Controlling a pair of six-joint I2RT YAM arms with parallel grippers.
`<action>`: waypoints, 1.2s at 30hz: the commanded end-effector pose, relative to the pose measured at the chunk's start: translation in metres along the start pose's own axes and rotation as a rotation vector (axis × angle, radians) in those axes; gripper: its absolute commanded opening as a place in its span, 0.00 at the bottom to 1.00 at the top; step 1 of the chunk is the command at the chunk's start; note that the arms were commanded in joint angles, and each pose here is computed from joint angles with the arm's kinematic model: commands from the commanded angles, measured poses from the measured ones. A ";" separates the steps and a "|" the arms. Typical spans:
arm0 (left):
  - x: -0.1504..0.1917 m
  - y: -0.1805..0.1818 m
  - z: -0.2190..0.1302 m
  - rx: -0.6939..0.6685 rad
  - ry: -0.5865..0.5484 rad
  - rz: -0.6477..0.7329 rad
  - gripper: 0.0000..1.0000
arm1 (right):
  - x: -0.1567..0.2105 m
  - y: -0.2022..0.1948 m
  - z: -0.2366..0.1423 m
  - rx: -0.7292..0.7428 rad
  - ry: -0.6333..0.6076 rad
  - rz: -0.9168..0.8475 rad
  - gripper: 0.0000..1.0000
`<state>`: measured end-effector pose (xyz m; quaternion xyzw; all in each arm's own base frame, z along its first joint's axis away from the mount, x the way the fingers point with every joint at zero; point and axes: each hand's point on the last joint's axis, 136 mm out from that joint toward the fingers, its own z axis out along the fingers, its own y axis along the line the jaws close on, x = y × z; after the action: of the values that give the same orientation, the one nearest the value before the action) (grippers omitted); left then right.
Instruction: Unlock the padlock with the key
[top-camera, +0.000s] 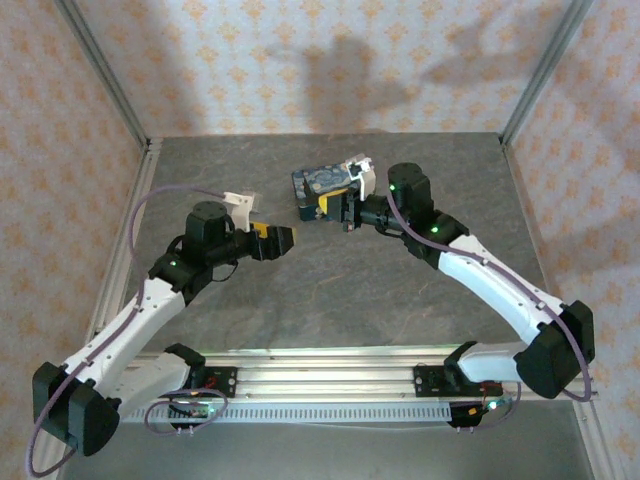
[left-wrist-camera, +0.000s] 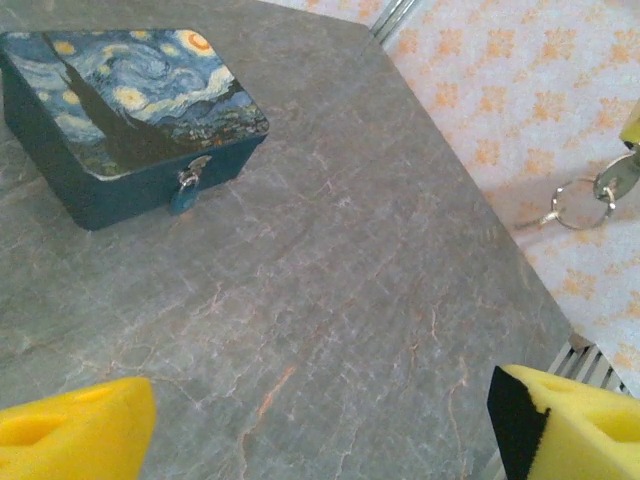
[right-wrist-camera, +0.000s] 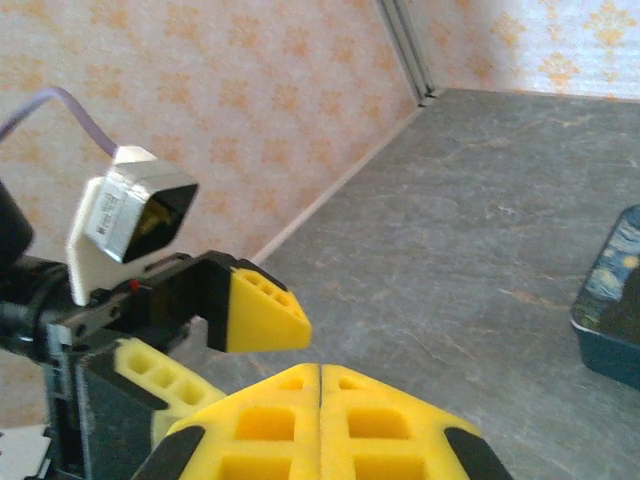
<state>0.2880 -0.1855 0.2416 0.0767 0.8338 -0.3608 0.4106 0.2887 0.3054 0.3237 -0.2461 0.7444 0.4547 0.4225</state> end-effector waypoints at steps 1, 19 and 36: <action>-0.029 -0.010 -0.005 0.023 -0.103 0.038 0.88 | -0.025 0.024 -0.011 -0.096 -0.117 -0.025 0.00; -0.021 -0.026 0.008 0.179 0.000 0.000 0.67 | -0.009 0.000 0.005 -0.130 -0.233 0.124 0.00; -0.041 -0.063 0.015 0.432 -0.024 -0.058 0.37 | -0.016 0.004 0.000 -0.173 -0.275 0.149 0.00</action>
<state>0.2965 -0.2324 0.2837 0.1224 0.7543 -0.5279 0.3707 0.2976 0.3081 0.3240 -0.1534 0.6787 0.5604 0.4493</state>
